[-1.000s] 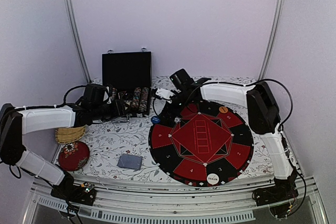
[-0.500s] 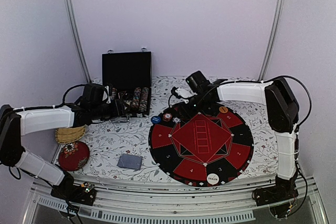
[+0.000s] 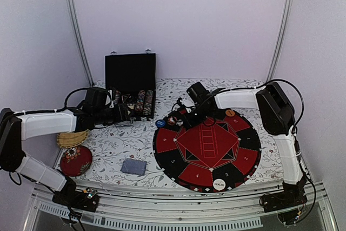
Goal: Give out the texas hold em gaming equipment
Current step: Adjust the poker chips pile in the small blind area.
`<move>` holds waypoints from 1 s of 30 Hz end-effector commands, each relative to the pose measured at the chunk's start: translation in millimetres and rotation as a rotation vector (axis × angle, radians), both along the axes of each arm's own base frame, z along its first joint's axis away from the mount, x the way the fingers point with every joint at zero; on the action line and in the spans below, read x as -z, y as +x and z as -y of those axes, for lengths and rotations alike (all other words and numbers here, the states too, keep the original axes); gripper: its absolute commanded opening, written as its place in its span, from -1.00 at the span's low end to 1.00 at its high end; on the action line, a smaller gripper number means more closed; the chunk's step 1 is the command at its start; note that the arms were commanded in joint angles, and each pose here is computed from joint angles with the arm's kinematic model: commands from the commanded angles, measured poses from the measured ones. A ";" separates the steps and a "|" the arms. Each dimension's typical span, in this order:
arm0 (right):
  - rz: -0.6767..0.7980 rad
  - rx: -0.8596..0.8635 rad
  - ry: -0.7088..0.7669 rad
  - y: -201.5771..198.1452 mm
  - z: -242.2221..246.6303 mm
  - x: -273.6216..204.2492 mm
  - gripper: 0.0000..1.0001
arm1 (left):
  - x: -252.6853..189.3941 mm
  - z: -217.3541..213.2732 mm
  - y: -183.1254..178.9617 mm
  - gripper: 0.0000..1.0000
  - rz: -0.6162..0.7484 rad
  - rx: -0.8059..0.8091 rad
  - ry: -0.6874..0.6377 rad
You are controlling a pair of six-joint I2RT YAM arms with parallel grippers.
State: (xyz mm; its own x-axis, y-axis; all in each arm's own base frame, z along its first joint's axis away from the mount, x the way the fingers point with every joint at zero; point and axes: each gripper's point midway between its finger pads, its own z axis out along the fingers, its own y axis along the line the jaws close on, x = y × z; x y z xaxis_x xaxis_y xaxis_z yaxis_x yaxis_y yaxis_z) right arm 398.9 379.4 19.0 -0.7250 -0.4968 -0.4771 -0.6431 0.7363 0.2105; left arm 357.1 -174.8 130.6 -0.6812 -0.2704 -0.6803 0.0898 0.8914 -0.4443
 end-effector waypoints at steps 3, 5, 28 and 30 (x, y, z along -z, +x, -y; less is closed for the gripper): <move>-0.064 0.063 -0.001 13.9 1.9 35.9 -0.86 | -0.6 -8.5 -0.7 0.40 0.007 -0.011 0.021; -0.084 0.031 0.041 14.9 -10.5 34.8 -0.86 | -0.7 -9.2 -0.1 0.40 0.007 -0.013 0.023; 0.317 0.123 0.062 66.8 17.4 -111.6 -0.21 | -10.1 -19.2 12.1 0.49 0.008 -0.004 0.161; 0.391 0.096 0.056 59.5 27.8 -139.1 0.00 | -14.9 -24.1 19.5 0.57 0.007 0.018 0.232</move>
